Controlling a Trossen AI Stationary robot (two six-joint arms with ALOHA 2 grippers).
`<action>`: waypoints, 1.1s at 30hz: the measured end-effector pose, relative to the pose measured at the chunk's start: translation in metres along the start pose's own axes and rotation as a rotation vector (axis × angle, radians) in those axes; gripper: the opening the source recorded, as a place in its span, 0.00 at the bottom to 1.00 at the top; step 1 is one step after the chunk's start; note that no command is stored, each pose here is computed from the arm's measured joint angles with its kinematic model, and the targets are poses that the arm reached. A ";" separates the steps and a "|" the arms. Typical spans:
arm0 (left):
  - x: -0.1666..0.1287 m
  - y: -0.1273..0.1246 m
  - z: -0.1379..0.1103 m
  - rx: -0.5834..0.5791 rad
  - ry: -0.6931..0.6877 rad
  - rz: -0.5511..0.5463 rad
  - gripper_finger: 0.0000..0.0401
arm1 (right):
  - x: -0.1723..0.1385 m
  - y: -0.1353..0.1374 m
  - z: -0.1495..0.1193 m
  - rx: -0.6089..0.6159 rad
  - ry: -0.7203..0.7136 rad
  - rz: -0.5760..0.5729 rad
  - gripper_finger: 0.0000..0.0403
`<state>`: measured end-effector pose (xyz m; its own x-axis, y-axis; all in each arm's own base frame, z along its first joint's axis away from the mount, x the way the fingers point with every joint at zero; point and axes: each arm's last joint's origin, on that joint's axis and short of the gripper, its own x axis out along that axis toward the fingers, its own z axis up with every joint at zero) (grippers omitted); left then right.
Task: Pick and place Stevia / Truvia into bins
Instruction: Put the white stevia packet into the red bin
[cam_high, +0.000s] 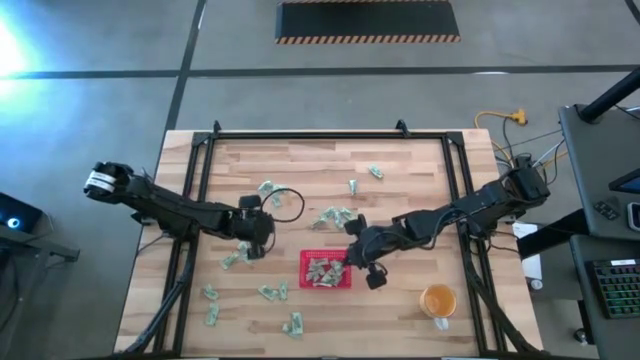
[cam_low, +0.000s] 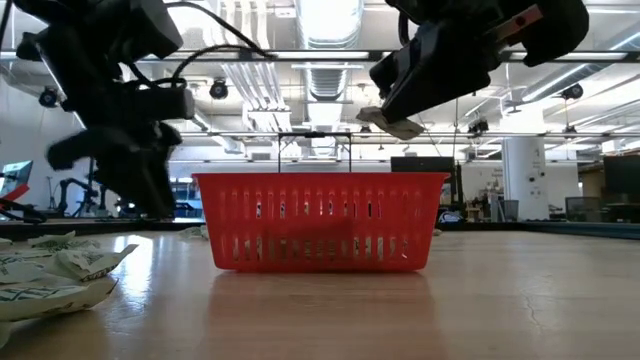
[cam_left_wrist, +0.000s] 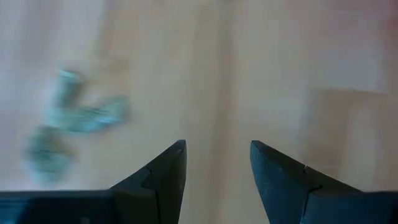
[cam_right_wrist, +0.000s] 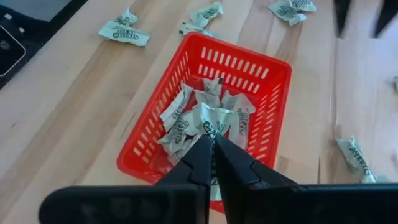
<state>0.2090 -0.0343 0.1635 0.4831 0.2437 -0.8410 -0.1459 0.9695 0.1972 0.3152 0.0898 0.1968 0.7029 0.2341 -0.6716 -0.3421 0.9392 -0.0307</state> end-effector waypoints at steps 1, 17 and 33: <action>-0.001 0.000 -0.001 -0.022 0.023 -0.028 0.40 | 0.002 0.000 0.000 0.000 0.000 0.001 0.05; -0.022 0.004 -0.012 -0.407 0.240 -0.095 0.40 | 0.010 0.001 -0.001 -0.040 -0.017 0.033 0.30; -0.011 -0.015 -0.008 -0.440 0.267 -0.216 0.40 | -0.003 0.002 -0.004 0.016 0.054 0.037 0.29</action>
<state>0.1992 -0.0520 0.1656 0.3148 -0.0296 -0.9487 -0.4420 0.8799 -0.1742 0.3096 0.0894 0.1956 0.6554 0.2556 -0.7107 -0.3569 0.9341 0.0069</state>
